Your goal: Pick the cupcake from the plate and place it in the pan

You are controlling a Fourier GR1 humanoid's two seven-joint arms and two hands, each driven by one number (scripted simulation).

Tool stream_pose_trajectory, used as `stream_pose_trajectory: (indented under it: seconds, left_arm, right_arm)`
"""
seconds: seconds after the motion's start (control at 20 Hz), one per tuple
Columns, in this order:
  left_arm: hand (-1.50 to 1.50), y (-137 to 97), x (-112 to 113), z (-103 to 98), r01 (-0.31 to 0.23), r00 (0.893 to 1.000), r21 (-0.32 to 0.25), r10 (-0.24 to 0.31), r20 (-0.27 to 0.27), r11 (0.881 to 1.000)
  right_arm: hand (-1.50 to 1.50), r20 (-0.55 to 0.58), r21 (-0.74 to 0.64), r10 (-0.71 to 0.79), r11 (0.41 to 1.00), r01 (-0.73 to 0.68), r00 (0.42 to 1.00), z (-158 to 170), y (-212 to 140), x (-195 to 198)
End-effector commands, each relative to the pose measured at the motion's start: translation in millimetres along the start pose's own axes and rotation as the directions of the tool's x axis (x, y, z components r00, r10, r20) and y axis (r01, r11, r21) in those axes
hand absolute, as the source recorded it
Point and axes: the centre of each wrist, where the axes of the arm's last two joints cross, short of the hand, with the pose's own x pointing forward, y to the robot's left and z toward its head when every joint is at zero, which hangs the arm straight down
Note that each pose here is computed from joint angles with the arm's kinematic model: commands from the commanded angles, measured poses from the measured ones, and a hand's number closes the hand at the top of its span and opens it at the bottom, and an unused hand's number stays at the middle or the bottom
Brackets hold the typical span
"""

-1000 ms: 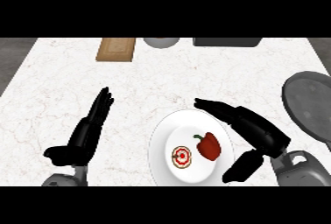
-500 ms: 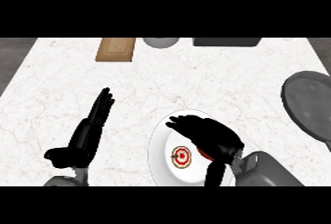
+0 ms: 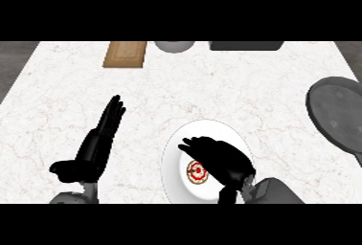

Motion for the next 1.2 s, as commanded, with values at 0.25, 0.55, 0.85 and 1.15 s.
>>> stream_pose_trajectory:
  seconds: [0.25, 0.55, 0.85, 1.15]
  left_arm:
    - [0.00, 10, 9, 1, -0.002, 1.000, 0.000, 0.002, -0.012, 1.000]
    - [0.00, 7, -7, 8, 0.011, 1.000, -0.008, -0.011, 0.010, 1.000]
    - [0.00, 10, -2, 22, -0.001, 1.000, -0.014, 0.001, 0.000, 1.000]
    - [0.00, -3, 5, 3, 0.010, 1.000, -0.008, -0.010, 0.015, 1.000]
  right_arm:
    - [-1.50, -0.021, -0.030, -0.056, 0.998, 0.055, 0.998, -16, 0, 0]
    - [-1.50, -0.023, -0.019, -0.054, 0.998, 0.053, 0.998, -43, 8, -9]
    - [-1.50, -0.070, 0.029, -0.038, 0.999, 0.040, 0.997, -54, 14, -12]
    - [1.50, 0.021, 0.090, 0.111, 0.990, -0.113, 0.994, -58, 56, -6]
